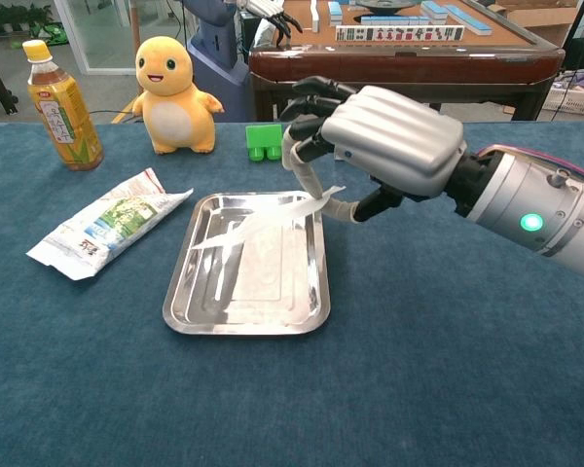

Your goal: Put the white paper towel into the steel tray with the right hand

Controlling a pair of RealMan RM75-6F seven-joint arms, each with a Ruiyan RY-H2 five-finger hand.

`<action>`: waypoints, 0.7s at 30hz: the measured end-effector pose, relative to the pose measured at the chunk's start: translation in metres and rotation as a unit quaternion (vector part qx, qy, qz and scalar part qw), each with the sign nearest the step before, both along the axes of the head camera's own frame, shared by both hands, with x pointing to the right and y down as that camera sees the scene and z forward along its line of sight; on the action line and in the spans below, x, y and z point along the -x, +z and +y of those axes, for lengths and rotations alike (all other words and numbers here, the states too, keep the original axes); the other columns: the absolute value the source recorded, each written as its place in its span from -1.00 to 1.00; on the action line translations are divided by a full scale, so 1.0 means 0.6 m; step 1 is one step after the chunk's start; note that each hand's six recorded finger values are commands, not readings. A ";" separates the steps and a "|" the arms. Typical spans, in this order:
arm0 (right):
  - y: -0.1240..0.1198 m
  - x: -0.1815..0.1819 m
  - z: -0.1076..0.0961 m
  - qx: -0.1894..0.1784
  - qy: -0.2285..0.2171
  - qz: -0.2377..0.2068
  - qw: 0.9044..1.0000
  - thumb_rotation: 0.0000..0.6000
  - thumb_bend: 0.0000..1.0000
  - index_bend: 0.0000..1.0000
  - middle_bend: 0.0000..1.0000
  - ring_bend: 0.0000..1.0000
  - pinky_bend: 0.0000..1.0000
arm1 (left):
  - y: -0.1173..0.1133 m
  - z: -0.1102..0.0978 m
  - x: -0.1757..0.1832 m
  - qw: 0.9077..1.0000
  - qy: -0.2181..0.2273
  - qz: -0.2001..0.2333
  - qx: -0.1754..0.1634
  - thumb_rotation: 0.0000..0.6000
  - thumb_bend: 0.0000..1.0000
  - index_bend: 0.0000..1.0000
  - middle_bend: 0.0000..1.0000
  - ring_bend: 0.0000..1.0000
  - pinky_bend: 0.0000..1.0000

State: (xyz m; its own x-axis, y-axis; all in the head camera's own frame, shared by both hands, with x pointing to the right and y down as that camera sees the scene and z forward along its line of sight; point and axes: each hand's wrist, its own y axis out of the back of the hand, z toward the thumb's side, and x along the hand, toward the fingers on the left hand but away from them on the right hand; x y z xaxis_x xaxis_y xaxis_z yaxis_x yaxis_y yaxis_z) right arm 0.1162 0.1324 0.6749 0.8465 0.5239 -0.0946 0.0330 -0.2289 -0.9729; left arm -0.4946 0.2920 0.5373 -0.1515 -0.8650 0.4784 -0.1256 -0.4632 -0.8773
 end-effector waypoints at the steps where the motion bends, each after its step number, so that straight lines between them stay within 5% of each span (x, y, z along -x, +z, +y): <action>1: 0.005 -0.001 0.003 0.002 -0.003 0.003 1.000 1.00 -0.10 0.26 -0.27 -0.72 -0.91 | 0.000 0.000 0.001 1.000 0.000 0.000 0.000 1.00 -0.51 -0.75 -0.77 -0.71 -0.88; 21: 0.060 0.003 0.022 0.020 -0.048 0.037 0.998 1.00 -0.10 0.27 -0.26 -0.69 -0.91 | 0.001 0.007 0.012 1.000 -0.012 -0.005 0.002 1.00 -0.51 -0.75 -0.77 -0.71 -0.88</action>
